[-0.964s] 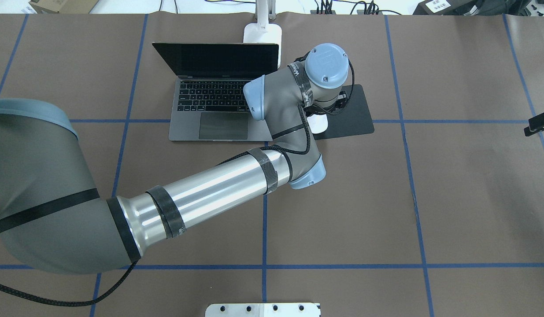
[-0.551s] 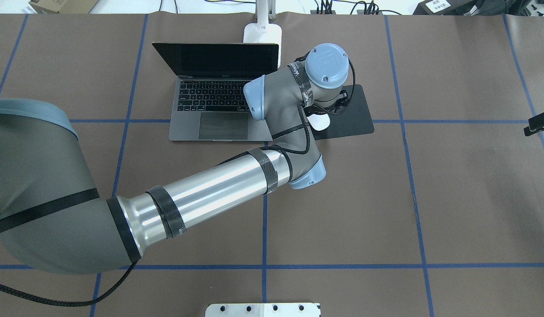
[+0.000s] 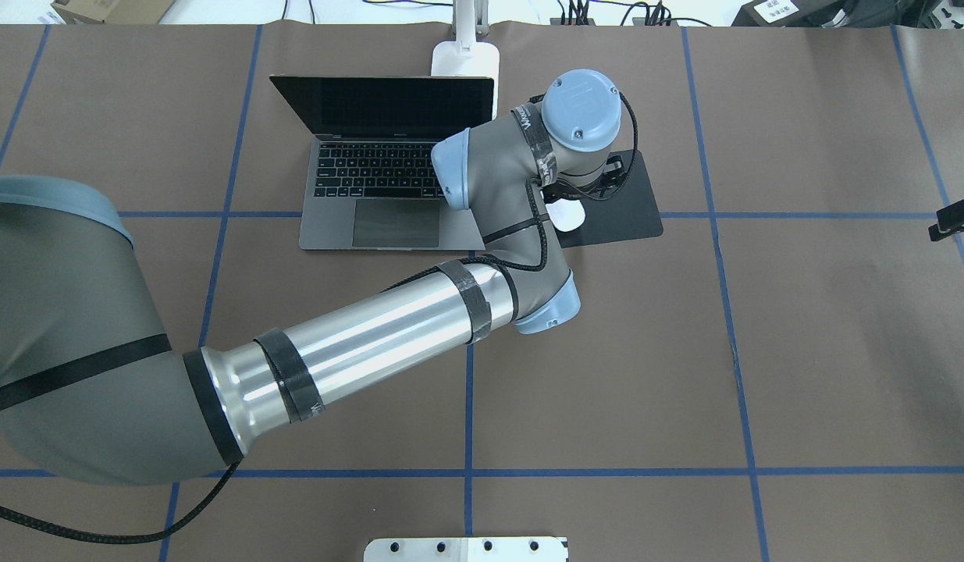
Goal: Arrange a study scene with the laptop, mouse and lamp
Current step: 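Lower the white mouse onto the mouse pad and open the left gripper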
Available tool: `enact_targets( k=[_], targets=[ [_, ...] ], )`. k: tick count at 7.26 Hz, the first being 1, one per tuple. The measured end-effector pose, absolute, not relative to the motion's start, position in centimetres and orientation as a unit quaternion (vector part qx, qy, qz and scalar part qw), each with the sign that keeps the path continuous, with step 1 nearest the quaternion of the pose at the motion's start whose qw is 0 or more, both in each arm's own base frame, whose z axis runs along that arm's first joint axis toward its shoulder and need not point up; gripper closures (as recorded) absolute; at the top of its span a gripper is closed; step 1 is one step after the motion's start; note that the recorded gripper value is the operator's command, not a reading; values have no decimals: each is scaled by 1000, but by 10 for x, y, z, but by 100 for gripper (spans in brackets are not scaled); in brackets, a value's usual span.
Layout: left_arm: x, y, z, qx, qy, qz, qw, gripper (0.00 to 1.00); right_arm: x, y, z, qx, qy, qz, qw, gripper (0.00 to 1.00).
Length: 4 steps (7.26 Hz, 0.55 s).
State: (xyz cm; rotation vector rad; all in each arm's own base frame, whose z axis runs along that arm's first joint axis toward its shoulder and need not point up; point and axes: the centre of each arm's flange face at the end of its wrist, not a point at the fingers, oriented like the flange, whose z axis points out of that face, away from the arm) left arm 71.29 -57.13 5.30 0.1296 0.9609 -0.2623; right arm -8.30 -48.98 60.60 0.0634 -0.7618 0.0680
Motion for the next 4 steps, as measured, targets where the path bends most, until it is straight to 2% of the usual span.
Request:
enact_targets(
  k=[4],
  targets=[
    [620, -520, 67, 27, 460, -57, 886, 0, -79, -487, 608, 37, -360, 37, 931, 0]
  ],
)
